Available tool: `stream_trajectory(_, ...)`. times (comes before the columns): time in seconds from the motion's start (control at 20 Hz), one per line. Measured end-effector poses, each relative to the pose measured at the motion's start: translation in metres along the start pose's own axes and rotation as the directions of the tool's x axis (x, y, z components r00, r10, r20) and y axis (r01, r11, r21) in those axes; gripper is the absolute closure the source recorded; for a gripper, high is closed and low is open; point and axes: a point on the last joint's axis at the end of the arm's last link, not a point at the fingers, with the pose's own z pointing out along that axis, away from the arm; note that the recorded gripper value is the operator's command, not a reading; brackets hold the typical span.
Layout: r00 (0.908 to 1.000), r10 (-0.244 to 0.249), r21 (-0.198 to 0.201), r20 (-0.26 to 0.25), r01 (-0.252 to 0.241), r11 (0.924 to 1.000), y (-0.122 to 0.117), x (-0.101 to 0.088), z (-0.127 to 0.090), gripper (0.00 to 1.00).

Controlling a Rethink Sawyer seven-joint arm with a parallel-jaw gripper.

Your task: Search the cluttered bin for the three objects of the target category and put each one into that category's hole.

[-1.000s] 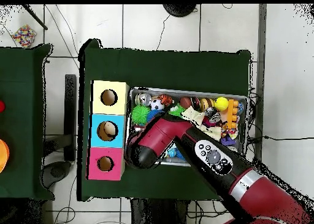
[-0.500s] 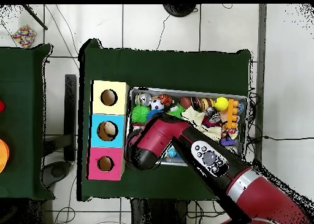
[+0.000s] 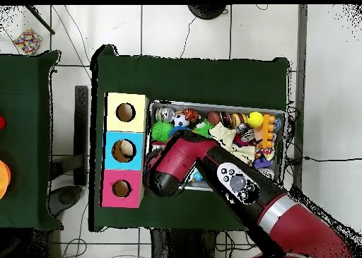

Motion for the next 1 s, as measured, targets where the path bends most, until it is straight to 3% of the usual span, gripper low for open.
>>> stream_trajectory(1.0,0.9998,0.007,-0.029,-0.016,-0.008,0.9996,0.014,0.006,0.008,0.00)
